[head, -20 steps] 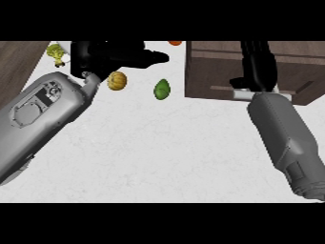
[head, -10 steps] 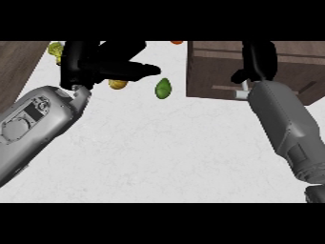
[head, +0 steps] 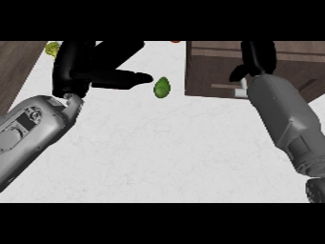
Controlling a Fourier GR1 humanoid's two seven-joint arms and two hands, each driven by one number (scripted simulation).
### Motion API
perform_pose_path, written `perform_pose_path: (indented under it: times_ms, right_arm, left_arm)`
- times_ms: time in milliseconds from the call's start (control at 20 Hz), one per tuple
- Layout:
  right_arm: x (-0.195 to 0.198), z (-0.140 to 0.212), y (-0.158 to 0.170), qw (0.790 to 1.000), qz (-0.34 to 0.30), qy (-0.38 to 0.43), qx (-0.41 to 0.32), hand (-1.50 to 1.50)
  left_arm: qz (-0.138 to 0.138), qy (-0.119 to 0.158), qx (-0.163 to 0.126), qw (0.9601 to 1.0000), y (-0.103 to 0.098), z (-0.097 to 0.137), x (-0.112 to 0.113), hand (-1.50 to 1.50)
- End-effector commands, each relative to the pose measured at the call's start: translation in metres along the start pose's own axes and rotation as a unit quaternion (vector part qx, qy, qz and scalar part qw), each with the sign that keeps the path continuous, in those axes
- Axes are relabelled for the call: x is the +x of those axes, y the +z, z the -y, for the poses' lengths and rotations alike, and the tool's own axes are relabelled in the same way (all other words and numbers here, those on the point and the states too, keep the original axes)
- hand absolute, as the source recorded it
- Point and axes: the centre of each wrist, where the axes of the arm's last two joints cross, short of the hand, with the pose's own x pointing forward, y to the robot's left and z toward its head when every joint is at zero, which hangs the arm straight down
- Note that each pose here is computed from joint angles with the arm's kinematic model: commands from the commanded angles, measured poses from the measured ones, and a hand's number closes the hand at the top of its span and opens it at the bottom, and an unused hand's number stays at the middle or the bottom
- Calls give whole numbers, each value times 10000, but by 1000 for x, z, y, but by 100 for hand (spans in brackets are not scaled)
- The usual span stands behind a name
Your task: Pick up the can, place it into the drawer and close the drawer
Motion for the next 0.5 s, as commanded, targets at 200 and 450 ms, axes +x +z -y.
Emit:
perform_pose_path:
  times_ms: [200,450]
  right_arm:
    - [55,15,-27,9796,-146,-1947,-483,-150]
    - [37,23,-31,9609,-246,-2683,-645,-150]
  left_arm:
    - [-18,56,15,10000,10,-5,-14,-150]
    - [-44,-108,82,9999,23,-9,-32,-150]
